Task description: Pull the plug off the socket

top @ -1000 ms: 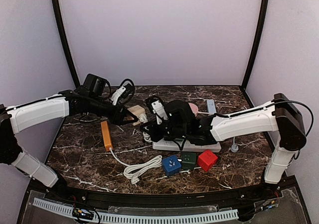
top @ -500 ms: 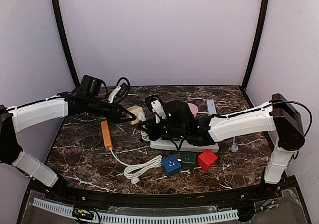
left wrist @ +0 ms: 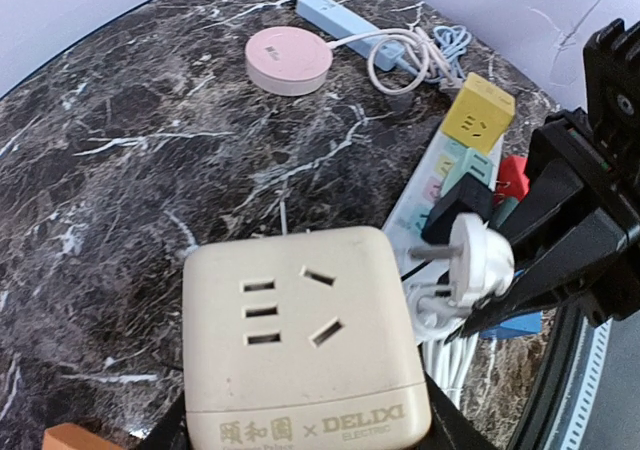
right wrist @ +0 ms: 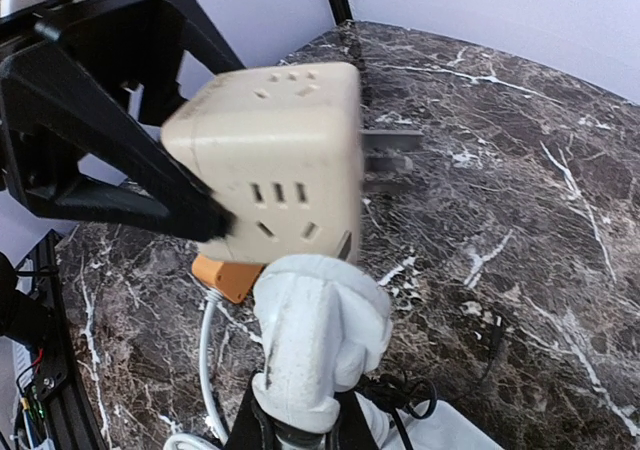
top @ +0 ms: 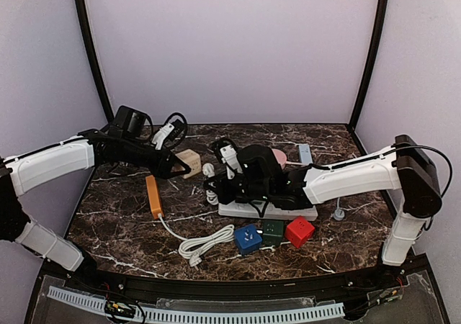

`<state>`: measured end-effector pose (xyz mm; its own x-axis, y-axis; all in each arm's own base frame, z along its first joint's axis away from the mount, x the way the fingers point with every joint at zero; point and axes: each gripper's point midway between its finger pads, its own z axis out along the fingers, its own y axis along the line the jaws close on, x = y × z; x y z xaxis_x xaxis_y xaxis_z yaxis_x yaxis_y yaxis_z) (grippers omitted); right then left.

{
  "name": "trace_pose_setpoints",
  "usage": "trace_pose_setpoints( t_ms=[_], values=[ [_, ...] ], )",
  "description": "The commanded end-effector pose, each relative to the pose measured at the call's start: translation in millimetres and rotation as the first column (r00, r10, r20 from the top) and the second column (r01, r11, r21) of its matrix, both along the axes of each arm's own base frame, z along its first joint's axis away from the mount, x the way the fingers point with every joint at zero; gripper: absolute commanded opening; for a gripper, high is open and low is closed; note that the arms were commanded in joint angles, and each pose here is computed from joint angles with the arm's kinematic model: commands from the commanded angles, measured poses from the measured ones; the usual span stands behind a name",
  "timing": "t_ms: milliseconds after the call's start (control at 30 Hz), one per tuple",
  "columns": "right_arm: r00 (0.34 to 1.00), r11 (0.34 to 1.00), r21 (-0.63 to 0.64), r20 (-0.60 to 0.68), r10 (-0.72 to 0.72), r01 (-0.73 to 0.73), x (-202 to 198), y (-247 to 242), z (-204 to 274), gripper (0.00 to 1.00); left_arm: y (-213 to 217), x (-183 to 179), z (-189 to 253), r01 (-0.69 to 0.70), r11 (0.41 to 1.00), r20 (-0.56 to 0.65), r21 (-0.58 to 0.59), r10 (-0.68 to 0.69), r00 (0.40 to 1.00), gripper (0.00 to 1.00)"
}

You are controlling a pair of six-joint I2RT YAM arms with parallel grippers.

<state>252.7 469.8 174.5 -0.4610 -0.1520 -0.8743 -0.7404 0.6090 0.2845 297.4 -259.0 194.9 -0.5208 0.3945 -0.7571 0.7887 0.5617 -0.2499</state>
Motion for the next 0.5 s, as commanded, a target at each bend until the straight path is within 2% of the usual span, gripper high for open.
trace_pose_setpoints(
  t_ms=[0, 467],
  values=[
    [0.994, 0.994, 0.023, 0.031, -0.109, 0.108, 21.5, -20.0, 26.8, 0.0, 24.0, 8.2, 11.1, -0.074, 0.99, 0.103, 0.117, 0.062, 0.993, 0.01],
    [0.993, 0.993, 0.033, 0.038, -0.111, 0.11, 20.8, -22.2, 33.8, 0.0, 22.7, 8.3, 11.7, -0.077, 0.991, 0.094, 0.109, 0.067, 0.993, 0.01]
  ],
)
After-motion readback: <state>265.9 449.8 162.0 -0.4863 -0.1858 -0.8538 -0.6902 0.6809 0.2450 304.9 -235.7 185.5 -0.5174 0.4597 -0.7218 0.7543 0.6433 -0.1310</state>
